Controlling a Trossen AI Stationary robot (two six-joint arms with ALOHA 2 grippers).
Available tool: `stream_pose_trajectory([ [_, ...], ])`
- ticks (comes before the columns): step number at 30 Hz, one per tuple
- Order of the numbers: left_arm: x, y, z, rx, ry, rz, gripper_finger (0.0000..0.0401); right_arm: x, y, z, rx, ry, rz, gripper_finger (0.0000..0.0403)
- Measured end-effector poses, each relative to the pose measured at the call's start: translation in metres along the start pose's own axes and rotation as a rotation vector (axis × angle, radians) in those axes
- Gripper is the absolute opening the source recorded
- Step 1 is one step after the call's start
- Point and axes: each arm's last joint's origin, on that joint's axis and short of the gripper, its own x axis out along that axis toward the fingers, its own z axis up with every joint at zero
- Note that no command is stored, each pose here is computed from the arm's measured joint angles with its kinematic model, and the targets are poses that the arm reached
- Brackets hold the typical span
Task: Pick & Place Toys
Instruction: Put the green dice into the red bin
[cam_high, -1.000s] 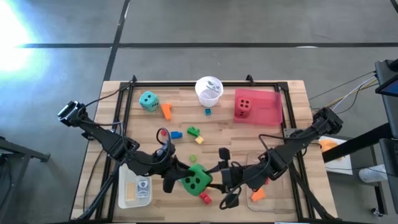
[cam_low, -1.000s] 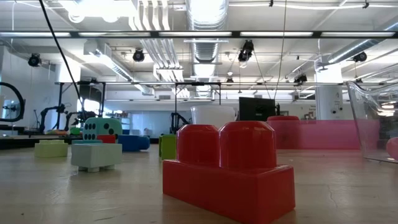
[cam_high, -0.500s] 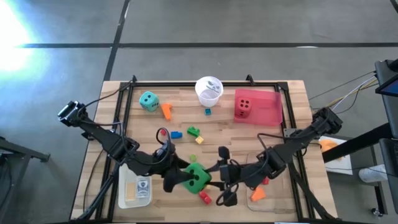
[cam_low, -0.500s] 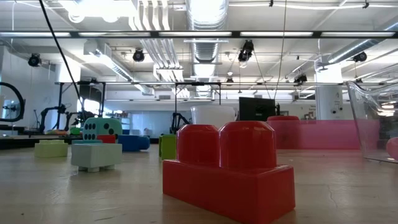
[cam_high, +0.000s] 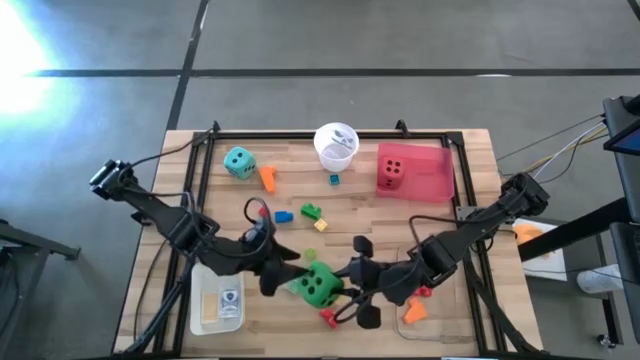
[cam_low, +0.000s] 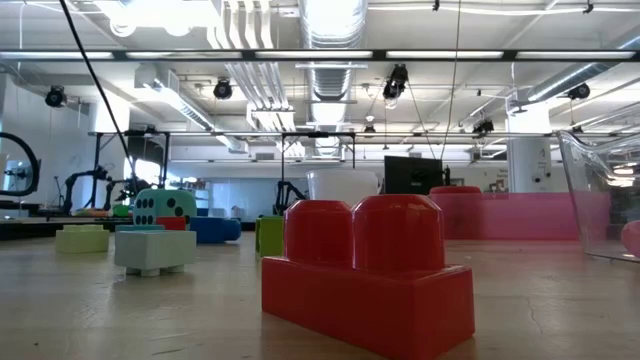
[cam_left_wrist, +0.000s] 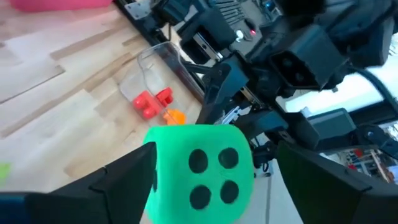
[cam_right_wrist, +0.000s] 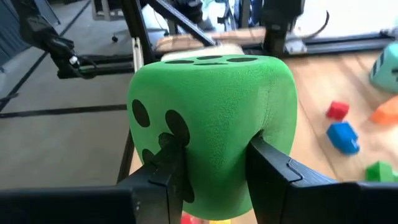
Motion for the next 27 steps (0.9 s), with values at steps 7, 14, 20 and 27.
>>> stream_pose_trajectory([
  [7, -0.023, 0.012, 0.005, -0.047, 0.056, 0.089, 0.0306, -0.001, -0.015, -0.01, 0.095, 0.136, -0.082, 0.012],
  [14, -0.035, 0.028, 0.003, -0.005, 0.126, 0.227, 0.0286, -0.013, -0.048, -0.003, 0.167, 0.247, -0.148, 0.0119],
  [20, -0.035, 0.03, 0.001, -0.001, 0.176, 0.238, 0.0285, -0.035, -0.085, 0.004, 0.2, 0.346, -0.237, 0.0118],
  [27, -0.034, 0.032, 0.004, -0.087, 0.153, 0.26, 0.0285, -0.067, -0.12, 0.012, 0.249, 0.395, -0.338, 0.0116],
])
